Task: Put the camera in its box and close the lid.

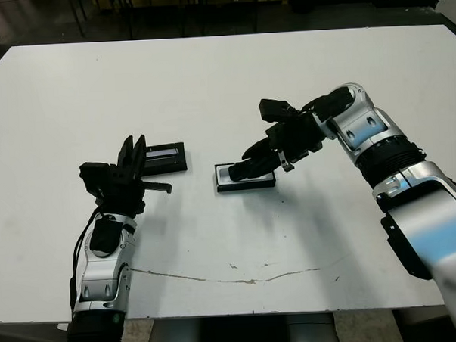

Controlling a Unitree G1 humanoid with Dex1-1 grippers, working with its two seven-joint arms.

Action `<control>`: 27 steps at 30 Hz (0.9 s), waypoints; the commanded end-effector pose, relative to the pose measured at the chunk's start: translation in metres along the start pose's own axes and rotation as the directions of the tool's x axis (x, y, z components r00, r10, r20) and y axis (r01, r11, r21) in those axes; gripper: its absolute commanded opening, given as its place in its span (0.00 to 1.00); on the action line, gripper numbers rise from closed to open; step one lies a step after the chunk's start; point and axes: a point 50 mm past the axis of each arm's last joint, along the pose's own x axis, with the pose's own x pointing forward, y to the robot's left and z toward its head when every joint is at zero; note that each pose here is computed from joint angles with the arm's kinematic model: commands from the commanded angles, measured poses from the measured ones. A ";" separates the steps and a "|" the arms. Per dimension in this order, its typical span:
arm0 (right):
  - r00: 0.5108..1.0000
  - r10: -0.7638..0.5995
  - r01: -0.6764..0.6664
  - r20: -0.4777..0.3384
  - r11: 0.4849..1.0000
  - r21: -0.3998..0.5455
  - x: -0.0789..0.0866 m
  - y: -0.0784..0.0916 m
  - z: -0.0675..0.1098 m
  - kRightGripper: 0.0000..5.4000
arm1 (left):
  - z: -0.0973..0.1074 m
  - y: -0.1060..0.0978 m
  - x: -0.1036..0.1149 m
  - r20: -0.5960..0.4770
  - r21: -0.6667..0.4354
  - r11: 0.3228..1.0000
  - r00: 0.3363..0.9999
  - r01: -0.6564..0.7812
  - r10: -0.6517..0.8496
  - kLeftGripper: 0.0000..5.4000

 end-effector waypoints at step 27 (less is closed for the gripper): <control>1.000 -0.025 0.025 -0.009 0.999 -0.027 0.037 0.003 0.004 0.13 | -0.007 0.000 -0.004 -0.033 -0.007 1.000 0.999 -0.008 0.008 0.00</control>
